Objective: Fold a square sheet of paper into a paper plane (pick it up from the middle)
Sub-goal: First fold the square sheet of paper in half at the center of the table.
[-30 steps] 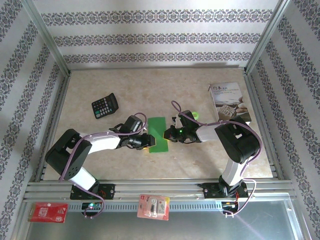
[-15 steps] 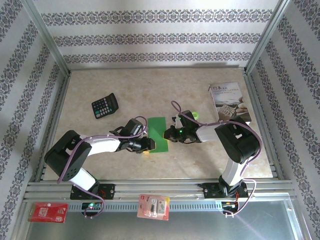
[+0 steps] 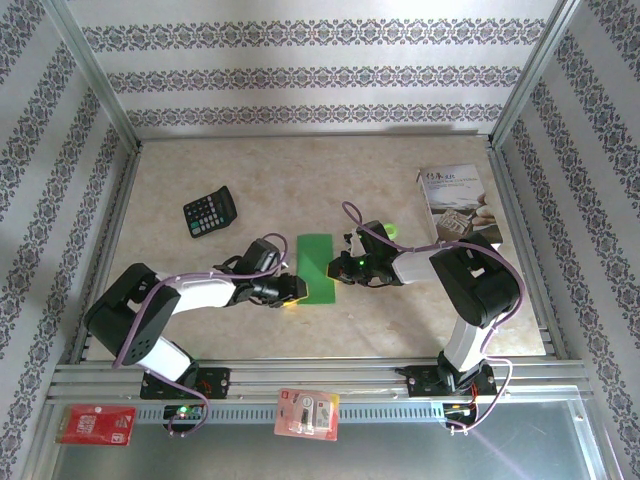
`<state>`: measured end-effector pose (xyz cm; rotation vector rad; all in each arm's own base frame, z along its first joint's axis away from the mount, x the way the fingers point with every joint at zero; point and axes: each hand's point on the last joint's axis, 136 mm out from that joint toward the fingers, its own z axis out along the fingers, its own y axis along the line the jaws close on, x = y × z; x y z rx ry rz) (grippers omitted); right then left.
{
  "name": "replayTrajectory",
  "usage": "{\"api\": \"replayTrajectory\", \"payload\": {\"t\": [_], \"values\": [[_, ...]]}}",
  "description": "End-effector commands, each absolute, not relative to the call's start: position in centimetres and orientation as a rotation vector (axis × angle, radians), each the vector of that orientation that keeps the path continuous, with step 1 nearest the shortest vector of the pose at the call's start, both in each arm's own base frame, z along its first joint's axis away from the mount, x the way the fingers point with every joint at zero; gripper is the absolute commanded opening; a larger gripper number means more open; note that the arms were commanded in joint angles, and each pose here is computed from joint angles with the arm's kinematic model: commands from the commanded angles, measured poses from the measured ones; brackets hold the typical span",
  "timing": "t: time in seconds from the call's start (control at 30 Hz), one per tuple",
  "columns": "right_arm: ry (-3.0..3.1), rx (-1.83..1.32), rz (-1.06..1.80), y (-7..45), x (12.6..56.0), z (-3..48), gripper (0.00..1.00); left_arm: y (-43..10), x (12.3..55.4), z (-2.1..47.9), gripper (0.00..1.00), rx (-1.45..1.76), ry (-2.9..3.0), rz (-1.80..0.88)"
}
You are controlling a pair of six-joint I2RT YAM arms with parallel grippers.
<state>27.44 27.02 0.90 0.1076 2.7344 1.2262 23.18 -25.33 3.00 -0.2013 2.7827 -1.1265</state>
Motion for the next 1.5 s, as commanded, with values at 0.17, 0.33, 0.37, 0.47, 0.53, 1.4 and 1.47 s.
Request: {"api": "replayTrajectory", "payload": {"t": [0.17, 0.33, 0.37, 0.47, 0.53, 1.4, 1.47], "values": [[3.039, 0.277, 0.763, 20.8, 22.4, -7.2, 0.0, -26.2, 26.1, 5.0, 0.23, -0.189, 2.713, -1.165], [3.04, 0.281, 0.76, 20.7, 22.4, -7.3, 0.0, -25.9, 27.1, 4.1, 0.11, -0.186, 2.731, -1.106], [3.038, 0.278, 0.763, 20.8, 22.4, -7.2, 0.0, -25.8, 27.3, 4.0, 0.09, -0.186, 2.733, -1.103], [3.039, 0.281, 0.759, 20.7, 22.4, -7.3, 0.0, -25.4, 27.7, 3.8, 0.02, -0.195, 2.734, -1.091], [3.041, 0.278, 0.759, 20.8, 22.4, -7.3, 0.0, -25.2, 27.9, 3.6, 0.0, -0.2, 2.736, -1.085], [2.959, 0.23, 0.875, 22.2, 23.7, -4.6, 0.07, -22.5, 25.0, -1.2, 0.0, -0.261, 2.911, -1.0], [2.905, 0.197, 0.921, 22.7, 24.5, -2.9, 0.14, -22.3, 24.4, -1.4, 0.0, -0.236, 2.936, -0.993]]}}
